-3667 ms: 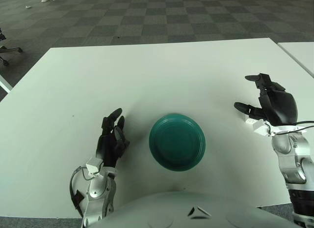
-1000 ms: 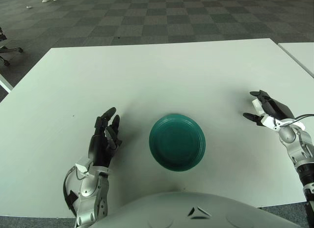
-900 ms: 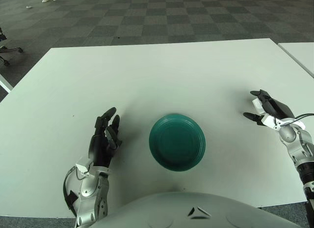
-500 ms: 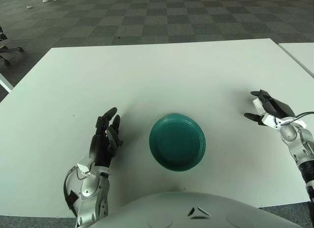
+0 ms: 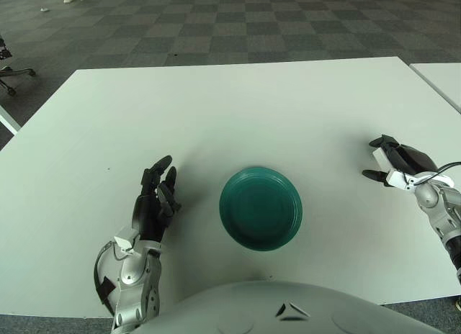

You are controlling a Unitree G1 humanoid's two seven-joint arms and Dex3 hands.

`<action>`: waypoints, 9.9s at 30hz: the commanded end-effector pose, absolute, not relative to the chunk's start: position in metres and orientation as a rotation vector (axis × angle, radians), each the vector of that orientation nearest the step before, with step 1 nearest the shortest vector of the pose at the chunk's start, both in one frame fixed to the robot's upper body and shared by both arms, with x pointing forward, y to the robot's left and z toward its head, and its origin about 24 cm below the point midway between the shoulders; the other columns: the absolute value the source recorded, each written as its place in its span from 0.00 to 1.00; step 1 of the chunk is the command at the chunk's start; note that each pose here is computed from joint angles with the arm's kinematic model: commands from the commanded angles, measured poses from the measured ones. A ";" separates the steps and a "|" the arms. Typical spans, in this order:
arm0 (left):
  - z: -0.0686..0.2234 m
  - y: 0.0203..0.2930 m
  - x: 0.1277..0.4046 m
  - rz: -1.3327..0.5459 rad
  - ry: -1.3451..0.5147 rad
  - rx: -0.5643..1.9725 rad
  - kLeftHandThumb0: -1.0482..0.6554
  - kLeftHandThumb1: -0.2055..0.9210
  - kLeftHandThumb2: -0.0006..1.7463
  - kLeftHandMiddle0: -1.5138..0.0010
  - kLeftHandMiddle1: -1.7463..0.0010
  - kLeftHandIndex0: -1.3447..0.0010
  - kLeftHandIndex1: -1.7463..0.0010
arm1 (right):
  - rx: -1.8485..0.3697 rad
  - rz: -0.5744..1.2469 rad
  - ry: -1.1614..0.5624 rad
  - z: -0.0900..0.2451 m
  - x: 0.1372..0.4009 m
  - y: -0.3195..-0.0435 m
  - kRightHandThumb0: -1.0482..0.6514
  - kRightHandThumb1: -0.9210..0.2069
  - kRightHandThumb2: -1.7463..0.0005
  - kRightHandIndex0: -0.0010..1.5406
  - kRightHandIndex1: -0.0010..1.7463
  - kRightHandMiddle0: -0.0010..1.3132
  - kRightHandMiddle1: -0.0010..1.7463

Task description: Put the charger into the plate.

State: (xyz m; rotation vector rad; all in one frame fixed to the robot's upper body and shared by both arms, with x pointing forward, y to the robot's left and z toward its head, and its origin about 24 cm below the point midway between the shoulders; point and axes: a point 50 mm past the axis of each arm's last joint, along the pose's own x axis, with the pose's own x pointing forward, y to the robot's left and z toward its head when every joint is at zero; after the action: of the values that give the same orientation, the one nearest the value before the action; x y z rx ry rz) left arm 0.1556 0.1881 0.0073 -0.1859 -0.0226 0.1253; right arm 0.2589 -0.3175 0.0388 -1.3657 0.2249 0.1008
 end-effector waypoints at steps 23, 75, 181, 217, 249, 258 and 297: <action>-0.003 0.190 0.162 0.141 0.028 -0.188 0.09 1.00 0.57 0.79 1.00 1.00 0.55 | -1.352 0.068 0.011 0.021 0.247 -0.315 0.31 0.00 0.63 0.76 1.00 0.75 1.00; -0.004 0.187 0.163 0.140 0.025 -0.188 0.09 1.00 0.57 0.79 1.00 1.00 0.55 | -1.130 0.124 -0.560 0.136 0.227 -0.186 0.35 0.07 0.61 0.80 1.00 0.69 1.00; -0.001 0.099 0.149 0.186 -0.006 -0.128 0.11 1.00 0.59 0.82 1.00 1.00 0.55 | -1.202 0.842 -0.653 0.101 0.213 -0.111 0.08 0.00 0.42 0.15 0.02 0.00 0.26; -0.005 0.132 0.124 0.197 0.007 -0.135 0.06 1.00 0.57 0.81 1.00 1.00 0.56 | 0.191 0.114 -0.077 0.024 0.215 -0.165 0.18 0.00 0.61 0.33 0.09 0.03 0.57; -0.005 0.161 0.117 0.220 0.041 -0.066 0.09 1.00 0.59 0.82 1.00 1.00 0.58 | 0.036 0.015 0.000 -0.021 0.180 -0.165 0.15 0.00 0.55 0.30 0.09 0.01 0.55; -0.005 0.165 0.118 0.216 0.046 -0.077 0.11 1.00 0.59 0.82 1.00 1.00 0.58 | -0.064 -0.015 -0.040 -0.019 0.178 -0.164 0.15 0.00 0.52 0.27 0.07 0.00 0.54; -0.010 0.174 0.123 0.230 0.052 -0.081 0.07 1.00 0.59 0.84 1.00 1.00 0.59 | -0.226 -0.128 0.064 -0.014 0.172 -0.168 0.13 0.00 0.52 0.16 0.00 0.00 0.31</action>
State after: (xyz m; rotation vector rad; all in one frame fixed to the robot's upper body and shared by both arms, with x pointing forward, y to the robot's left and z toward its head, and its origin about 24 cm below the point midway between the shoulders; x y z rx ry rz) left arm 0.1298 0.1722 0.0034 -0.0753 -0.0333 0.2188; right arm 0.1883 -0.1630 0.0068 -0.1994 -0.0744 -0.1174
